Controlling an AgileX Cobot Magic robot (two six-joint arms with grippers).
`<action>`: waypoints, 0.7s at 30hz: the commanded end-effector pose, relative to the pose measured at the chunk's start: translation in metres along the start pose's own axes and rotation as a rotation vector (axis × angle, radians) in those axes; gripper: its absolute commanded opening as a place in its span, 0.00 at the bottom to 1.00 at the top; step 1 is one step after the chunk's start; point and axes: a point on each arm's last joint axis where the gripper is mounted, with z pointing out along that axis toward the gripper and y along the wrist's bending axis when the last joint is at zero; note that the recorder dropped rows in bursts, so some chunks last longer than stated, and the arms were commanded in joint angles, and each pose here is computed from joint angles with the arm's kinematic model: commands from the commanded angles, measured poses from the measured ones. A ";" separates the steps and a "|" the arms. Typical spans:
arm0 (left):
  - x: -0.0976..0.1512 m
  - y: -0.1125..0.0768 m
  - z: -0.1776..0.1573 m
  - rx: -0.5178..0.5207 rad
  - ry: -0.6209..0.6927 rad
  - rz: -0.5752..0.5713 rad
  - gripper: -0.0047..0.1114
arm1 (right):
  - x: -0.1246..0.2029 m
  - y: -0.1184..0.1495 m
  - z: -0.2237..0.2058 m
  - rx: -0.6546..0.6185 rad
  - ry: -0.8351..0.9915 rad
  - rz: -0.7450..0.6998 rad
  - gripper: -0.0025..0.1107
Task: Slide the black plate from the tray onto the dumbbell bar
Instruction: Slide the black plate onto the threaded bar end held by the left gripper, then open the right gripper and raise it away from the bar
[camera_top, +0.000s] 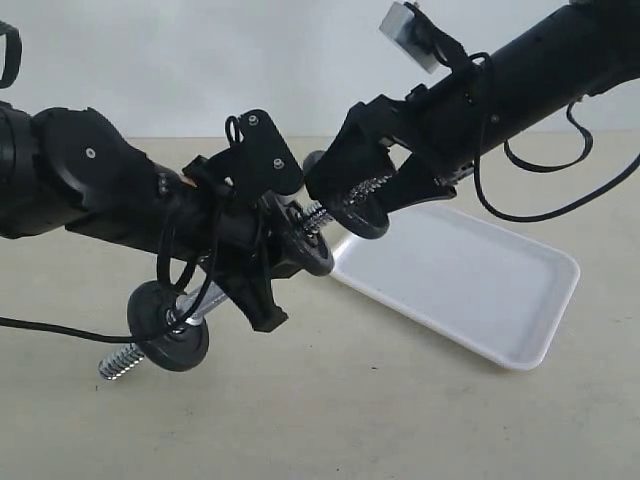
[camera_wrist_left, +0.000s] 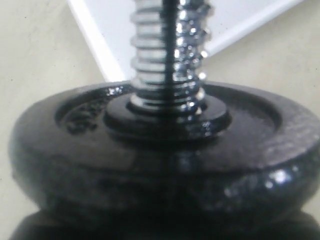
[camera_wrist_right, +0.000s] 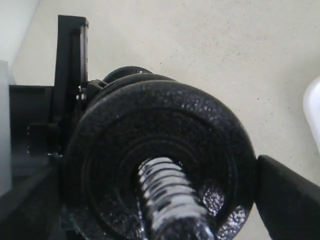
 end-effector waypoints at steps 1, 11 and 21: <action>-0.031 0.020 -0.027 -0.175 -0.161 -0.009 0.08 | 0.000 -0.005 0.000 0.050 -0.003 -0.054 0.02; -0.032 0.020 -0.027 -0.178 -0.162 -0.009 0.08 | 0.000 -0.022 0.011 0.099 -0.007 -0.100 0.79; -0.032 0.020 -0.027 -0.177 -0.163 -0.013 0.08 | -0.004 -0.026 0.010 0.137 -0.035 -0.161 0.94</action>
